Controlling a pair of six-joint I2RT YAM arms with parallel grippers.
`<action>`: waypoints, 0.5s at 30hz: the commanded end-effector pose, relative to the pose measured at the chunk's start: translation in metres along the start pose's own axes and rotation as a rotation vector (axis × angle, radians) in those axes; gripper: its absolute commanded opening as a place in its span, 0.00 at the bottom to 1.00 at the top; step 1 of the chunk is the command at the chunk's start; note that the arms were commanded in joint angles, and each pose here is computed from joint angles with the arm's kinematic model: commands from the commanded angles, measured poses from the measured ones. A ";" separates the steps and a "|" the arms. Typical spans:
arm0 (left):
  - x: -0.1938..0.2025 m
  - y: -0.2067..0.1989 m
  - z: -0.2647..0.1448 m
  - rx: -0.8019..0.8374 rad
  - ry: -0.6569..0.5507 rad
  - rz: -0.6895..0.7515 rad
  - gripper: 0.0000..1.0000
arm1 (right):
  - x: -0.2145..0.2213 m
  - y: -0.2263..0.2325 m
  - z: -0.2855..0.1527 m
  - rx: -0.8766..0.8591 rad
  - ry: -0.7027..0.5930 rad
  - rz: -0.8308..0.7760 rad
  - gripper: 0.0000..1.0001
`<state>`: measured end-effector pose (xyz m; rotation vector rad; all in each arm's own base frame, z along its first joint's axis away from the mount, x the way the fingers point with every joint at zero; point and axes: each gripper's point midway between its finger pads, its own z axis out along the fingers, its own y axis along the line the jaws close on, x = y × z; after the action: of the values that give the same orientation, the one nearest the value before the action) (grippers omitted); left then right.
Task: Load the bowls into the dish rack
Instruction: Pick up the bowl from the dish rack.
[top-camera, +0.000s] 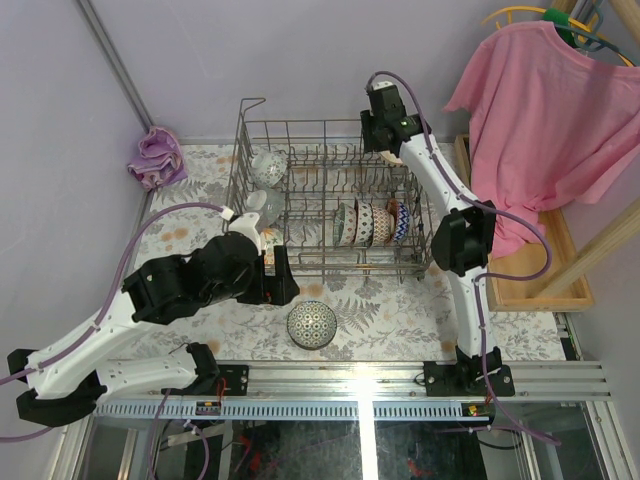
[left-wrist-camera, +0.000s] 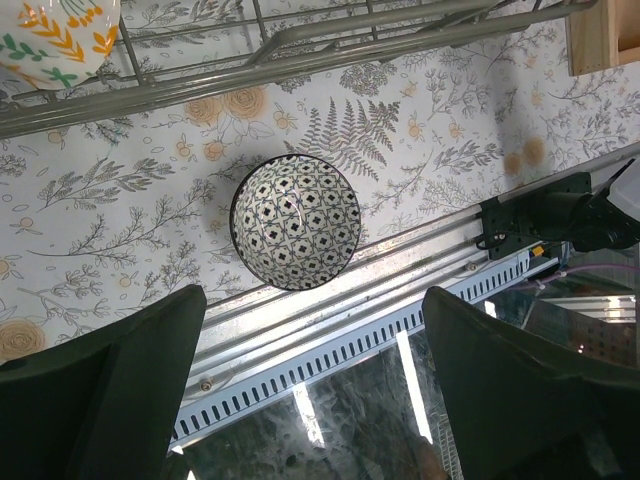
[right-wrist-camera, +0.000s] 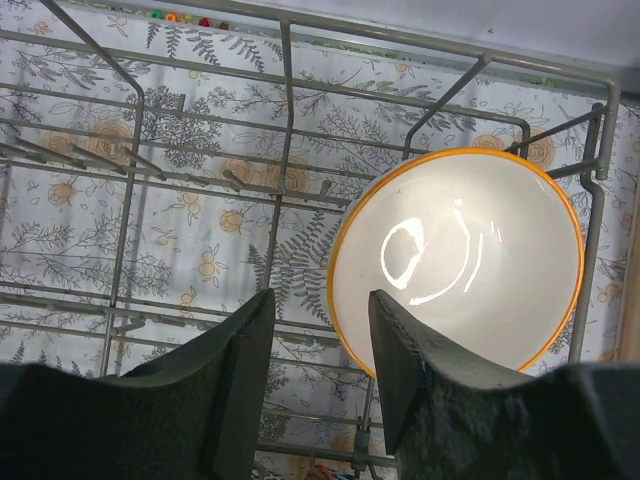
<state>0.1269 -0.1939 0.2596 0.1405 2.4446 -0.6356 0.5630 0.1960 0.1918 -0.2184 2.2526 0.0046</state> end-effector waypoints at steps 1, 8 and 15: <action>-0.008 0.002 -0.010 -0.001 -0.041 -0.011 0.89 | -0.010 0.009 0.003 0.000 -0.033 0.030 0.49; -0.007 0.003 -0.013 0.007 -0.043 -0.013 0.89 | -0.006 0.016 0.015 -0.017 -0.018 0.074 0.45; -0.006 0.005 -0.016 0.008 -0.046 -0.006 0.89 | -0.015 0.023 0.009 -0.044 -0.043 0.144 0.19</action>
<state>0.1245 -0.1898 0.2662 0.1341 2.4194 -0.6624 0.5728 0.2063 0.1490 -0.1479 2.3162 0.0319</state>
